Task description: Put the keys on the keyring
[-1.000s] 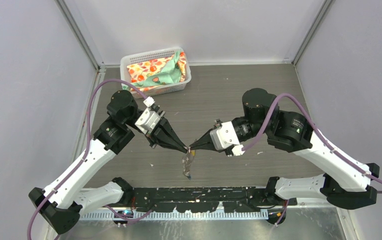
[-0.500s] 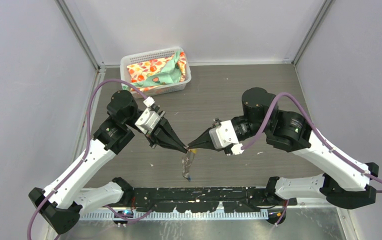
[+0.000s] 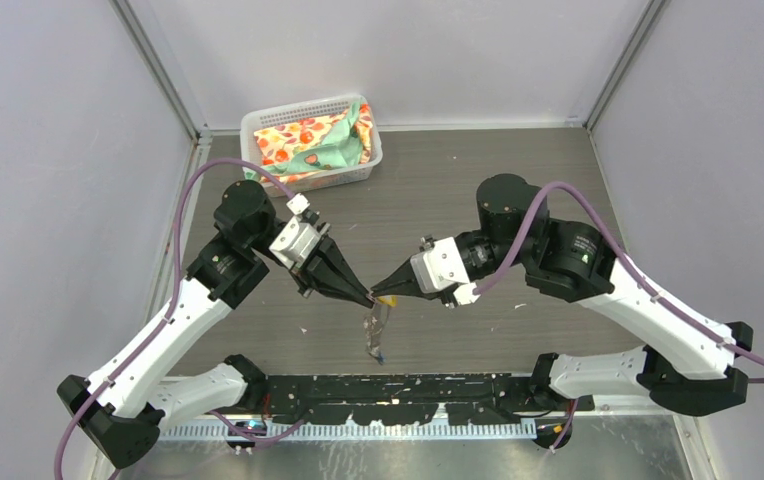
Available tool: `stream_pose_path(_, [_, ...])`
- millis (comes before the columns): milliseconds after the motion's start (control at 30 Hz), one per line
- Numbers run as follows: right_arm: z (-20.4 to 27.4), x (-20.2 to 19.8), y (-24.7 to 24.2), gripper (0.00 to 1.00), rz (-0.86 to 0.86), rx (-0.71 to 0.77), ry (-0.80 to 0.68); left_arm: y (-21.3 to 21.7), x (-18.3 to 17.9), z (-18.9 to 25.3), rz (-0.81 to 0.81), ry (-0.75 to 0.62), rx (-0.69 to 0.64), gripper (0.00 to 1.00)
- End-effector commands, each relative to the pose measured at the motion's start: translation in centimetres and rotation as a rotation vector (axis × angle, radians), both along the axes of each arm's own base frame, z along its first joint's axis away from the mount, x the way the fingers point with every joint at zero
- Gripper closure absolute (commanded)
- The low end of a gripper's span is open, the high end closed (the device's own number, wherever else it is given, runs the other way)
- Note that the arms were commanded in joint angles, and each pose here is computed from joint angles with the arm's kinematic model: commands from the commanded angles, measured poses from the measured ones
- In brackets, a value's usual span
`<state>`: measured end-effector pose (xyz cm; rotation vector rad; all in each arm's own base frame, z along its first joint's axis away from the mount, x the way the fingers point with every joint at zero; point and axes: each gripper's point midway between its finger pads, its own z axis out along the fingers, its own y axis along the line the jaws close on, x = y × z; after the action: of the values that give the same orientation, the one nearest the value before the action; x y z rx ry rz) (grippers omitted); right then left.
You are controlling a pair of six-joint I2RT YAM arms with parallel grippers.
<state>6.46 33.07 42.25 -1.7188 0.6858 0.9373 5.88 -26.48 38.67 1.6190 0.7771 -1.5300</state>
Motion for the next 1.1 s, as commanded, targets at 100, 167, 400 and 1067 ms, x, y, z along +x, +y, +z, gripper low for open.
stream_pose_path(100, [0.3,1.0,1.1,0.99,-0.039,0.016,0.007,0.6,-0.9,0.6,-0.028,-0.031,-0.020,1.00])
stream_pose_path(167, [0.2,1.0,1.3,0.99,-0.034,0.009,0.018,0.6,-0.9,0.6,-0.029,-0.032,-0.020,1.00])
stream_pose_path(400, [0.0,1.6,1.2,0.99,-0.074,0.004,0.020,0.7,-1.0,0.6,-0.031,-0.035,-0.022,1.00])
stream_pose_path(1067, [-0.6,1.4,1.8,0.99,-0.076,-0.026,0.110,0.5,-0.6,0.6,-0.004,-0.049,-0.035,1.00])
